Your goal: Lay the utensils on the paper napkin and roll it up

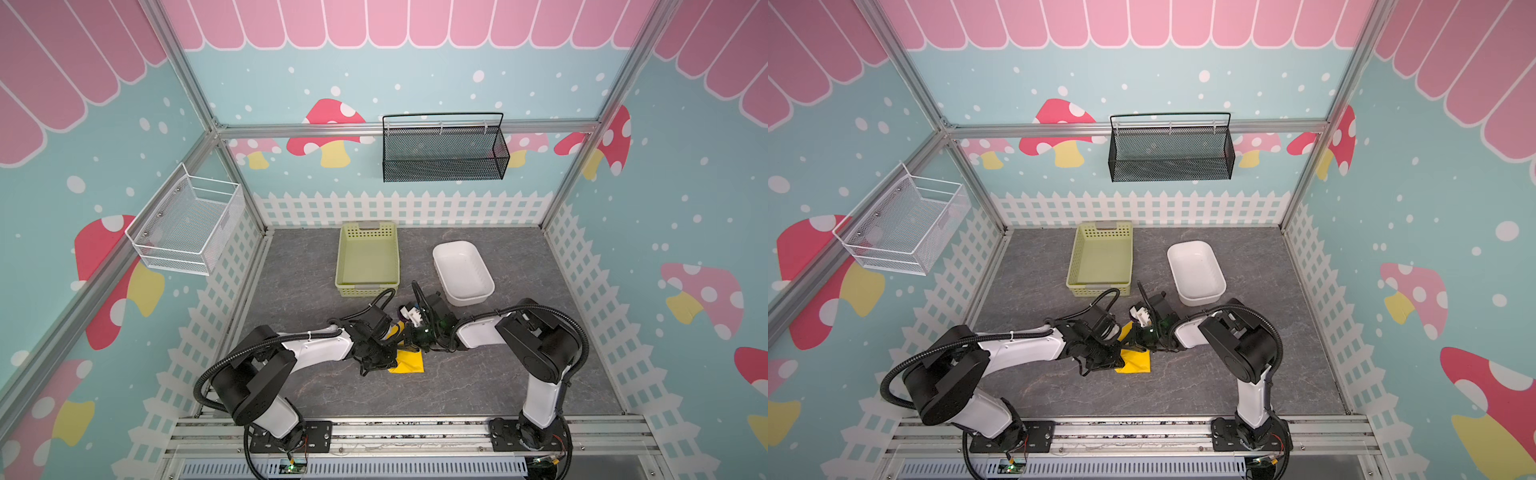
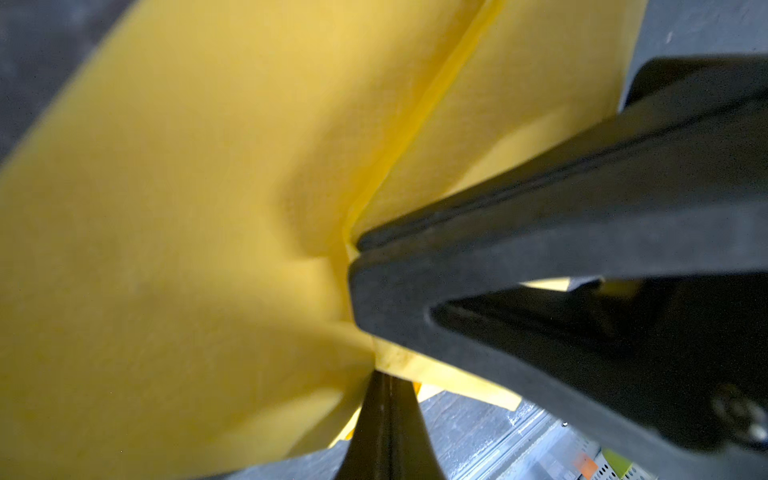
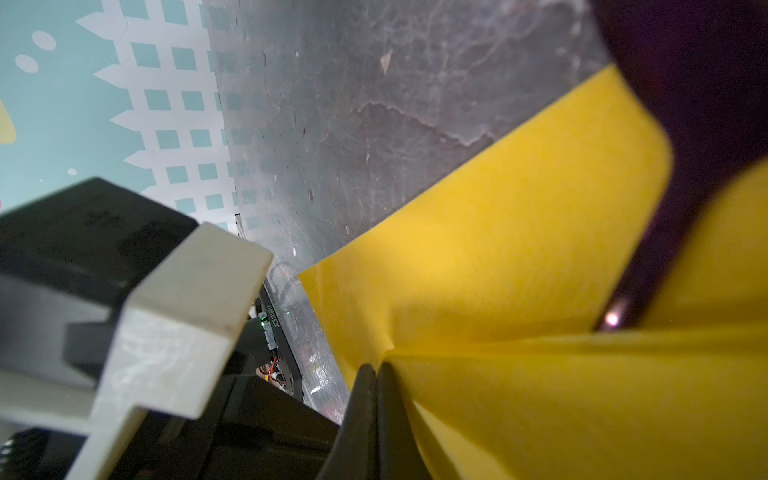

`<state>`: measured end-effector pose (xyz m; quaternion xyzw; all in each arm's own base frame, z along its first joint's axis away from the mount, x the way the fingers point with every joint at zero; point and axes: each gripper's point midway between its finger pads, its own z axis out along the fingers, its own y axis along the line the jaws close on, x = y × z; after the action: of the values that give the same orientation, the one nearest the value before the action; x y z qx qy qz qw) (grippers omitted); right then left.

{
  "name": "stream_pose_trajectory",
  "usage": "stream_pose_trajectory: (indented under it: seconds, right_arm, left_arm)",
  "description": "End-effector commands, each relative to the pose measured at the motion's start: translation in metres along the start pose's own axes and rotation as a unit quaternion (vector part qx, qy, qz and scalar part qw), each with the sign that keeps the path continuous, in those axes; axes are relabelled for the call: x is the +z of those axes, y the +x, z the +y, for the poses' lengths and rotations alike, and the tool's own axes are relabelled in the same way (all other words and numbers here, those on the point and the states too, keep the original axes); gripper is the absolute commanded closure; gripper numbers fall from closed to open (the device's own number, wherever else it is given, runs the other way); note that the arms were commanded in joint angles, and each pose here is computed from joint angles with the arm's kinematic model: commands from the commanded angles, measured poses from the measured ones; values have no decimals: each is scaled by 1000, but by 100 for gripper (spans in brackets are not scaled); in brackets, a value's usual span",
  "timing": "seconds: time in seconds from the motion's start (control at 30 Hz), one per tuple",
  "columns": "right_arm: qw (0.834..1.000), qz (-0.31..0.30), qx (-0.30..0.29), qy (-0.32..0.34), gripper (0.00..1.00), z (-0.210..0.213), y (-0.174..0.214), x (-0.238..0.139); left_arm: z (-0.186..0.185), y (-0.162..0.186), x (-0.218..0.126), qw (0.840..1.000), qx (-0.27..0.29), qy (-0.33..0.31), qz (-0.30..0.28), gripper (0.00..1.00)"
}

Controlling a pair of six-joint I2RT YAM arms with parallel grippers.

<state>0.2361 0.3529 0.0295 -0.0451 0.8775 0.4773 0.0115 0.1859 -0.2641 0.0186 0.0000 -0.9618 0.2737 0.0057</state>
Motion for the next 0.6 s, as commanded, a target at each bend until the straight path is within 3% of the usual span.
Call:
stream_pose_trajectory:
  seconds: [0.0,0.3,0.57]
  right_arm:
    - [1000,3,1,-6,100,-1,0,9]
    - [1000,4,11,3,96,-13,5,11]
    - [1000,3,16,7,85,-18,8,10]
  left_arm:
    - [13,4,7,1000,-16,-20,7,97]
    - [11,-3,-10,999,-6,-36,-16,96]
    - [15,-23,-42,997,-3,-55,-61,95]
